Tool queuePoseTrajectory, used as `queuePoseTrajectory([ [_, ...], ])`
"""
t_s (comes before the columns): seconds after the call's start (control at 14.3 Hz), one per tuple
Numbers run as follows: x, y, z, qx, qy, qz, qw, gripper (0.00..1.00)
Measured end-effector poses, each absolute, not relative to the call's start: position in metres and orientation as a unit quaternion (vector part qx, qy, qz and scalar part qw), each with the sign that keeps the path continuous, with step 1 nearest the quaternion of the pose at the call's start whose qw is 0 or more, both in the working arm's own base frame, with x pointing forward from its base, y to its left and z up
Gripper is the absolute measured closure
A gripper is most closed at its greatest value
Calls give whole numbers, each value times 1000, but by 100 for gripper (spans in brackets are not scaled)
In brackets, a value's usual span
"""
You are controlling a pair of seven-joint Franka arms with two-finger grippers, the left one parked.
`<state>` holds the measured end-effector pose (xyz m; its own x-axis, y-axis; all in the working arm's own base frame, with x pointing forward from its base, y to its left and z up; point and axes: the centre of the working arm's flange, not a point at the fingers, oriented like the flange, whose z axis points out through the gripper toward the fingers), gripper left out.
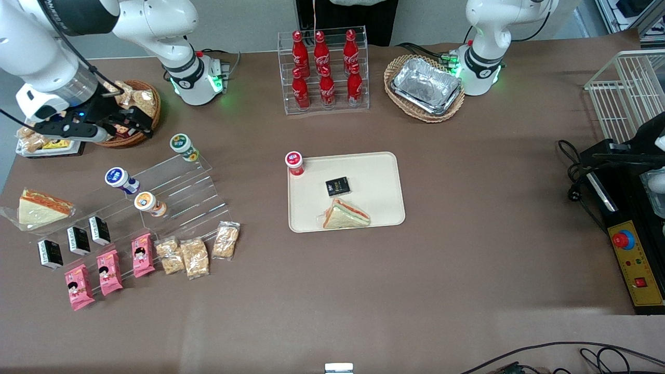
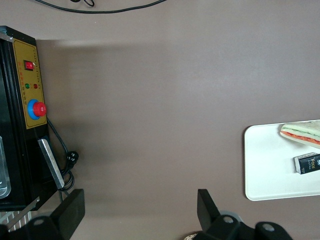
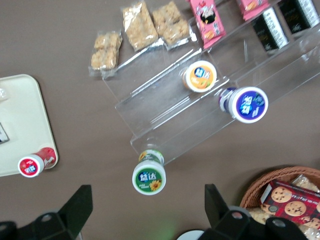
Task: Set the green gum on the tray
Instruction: 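Move the right gripper over the green-labelled gum jar on the rack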
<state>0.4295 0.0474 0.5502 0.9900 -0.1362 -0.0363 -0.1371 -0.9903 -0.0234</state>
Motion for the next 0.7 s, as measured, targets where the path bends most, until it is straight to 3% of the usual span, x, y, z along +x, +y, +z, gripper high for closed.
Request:
queuePoseTrajectory([
  [0.7, 410, 55, 481, -997, 62, 35, 15, 0],
])
